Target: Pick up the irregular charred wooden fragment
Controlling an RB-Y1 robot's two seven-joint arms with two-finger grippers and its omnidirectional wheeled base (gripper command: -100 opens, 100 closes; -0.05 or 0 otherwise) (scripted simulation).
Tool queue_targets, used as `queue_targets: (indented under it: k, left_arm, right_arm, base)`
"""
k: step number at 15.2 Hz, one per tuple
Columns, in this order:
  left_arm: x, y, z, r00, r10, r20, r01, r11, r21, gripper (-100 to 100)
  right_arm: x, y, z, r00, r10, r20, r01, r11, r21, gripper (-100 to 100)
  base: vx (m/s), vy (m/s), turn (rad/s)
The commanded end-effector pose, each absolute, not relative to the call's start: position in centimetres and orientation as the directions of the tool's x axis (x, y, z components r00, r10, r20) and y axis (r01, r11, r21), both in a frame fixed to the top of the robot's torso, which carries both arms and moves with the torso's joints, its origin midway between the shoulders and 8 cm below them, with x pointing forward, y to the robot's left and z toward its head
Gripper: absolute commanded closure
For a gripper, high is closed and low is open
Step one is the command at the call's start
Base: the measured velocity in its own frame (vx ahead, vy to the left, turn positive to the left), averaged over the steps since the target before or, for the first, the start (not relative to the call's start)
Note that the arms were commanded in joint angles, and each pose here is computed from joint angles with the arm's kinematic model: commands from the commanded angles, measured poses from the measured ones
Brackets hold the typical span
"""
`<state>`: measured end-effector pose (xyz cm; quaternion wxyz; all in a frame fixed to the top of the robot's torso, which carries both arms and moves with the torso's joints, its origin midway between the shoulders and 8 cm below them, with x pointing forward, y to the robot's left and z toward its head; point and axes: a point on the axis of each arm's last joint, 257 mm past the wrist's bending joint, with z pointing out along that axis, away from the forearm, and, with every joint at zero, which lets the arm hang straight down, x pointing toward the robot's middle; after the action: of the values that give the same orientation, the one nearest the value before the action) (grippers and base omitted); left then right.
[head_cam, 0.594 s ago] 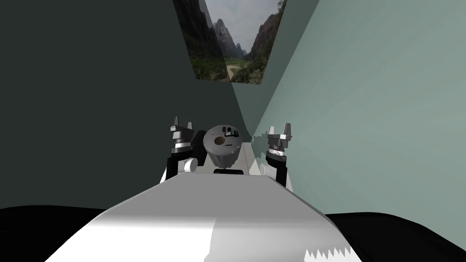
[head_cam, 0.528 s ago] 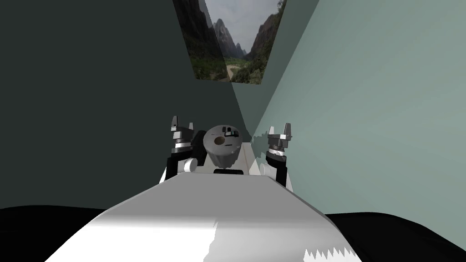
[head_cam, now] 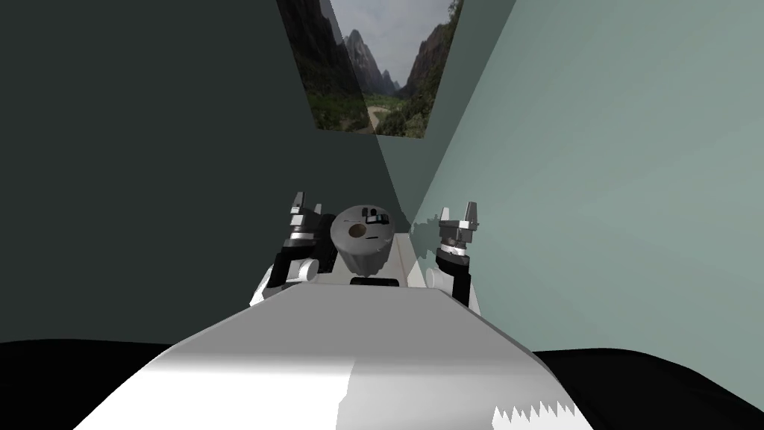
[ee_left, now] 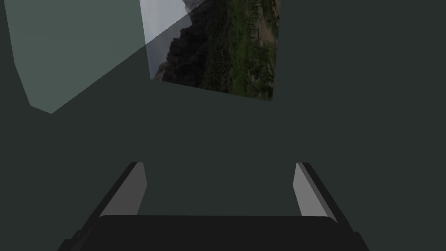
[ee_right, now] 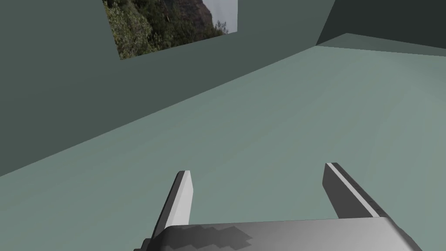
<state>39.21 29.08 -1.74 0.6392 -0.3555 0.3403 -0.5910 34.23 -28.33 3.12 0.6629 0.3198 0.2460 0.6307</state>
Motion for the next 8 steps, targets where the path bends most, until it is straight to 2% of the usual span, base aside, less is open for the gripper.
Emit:
queue_targets:
  k: [1,8]
  left_arm:
    - [39.9,29.2,-2.6,0.063,-0.997,-0.039,0.484,0.065,-0.873,-100]
    - [44.1,31.5,-8.0,0.062,-0.991,-0.12,0.309,0.133,-0.942,-100]
  right_arm:
    - [34.2,-28.3,3.1,0.084,0.994,0.077,-0.679,0.0,0.734,0]
    - [34.2,-28.3,3.1,0.084,0.994,0.077,-0.679,0.0,0.734,0]
  base:
    - [-0.011,-0.05,-0.048]
    - [-0.012,-0.067,-0.065]
